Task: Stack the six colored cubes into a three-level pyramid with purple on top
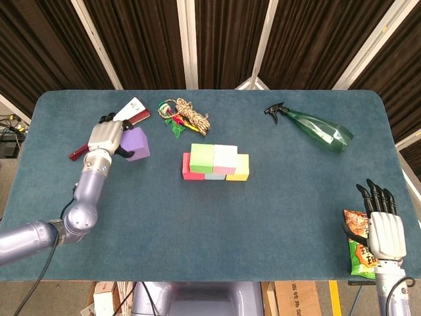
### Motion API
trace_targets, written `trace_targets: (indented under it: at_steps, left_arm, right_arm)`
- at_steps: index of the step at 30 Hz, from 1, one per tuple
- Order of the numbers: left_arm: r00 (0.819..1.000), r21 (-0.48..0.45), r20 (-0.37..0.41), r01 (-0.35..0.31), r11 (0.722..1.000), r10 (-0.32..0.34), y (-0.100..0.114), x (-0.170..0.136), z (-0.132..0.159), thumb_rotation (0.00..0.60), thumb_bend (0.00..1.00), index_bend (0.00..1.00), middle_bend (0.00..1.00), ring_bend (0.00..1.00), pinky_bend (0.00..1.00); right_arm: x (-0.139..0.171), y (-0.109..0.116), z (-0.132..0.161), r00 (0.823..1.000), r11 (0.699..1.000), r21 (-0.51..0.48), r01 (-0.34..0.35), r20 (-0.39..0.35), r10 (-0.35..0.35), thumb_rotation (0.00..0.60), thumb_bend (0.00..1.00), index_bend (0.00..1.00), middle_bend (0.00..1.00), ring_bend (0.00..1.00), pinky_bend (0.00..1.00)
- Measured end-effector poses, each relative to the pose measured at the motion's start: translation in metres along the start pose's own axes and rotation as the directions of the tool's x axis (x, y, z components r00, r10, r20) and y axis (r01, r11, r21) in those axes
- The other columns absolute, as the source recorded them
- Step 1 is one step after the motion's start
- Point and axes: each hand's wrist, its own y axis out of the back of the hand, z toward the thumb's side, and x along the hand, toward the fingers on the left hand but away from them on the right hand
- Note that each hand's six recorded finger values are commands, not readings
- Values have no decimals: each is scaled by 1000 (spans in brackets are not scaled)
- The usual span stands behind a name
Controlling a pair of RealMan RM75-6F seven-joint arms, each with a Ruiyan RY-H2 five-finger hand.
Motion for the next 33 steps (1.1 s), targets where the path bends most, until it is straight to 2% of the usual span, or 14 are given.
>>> trace_targets:
  at_steps: [5, 11, 18, 33]
  left_arm:
    - [998, 3, 54, -23, 1000, 23, 30, -4, 15, 600, 418, 367, 406, 0, 32]
    - [990, -12, 133, -43, 999, 44, 51, -7, 44, 600, 404, 334, 379, 0, 32]
    - [981, 13, 192, -37, 999, 33, 59, -9, 77, 600, 387, 326, 374, 0, 32]
    - [973, 70, 231, -6, 997, -10, 66, -10, 145, 600, 363, 292, 344, 0, 29]
  right_arm:
    - [-1, 0, -2, 1000, 1000, 2, 5, 12, -5, 600, 250, 138, 50, 51, 0]
    - [-3, -3, -5, 1000, 1000, 11, -3, 25, 2, 600, 250, 138, 51, 51, 0]
    - [-6, -9, -7, 999, 1000, 25, -17, 38, 16, 600, 250, 138, 51, 51, 0]
    - [-11, -16, -13, 997, 998, 44, -34, 64, 31, 600, 250, 138, 51, 51, 0]
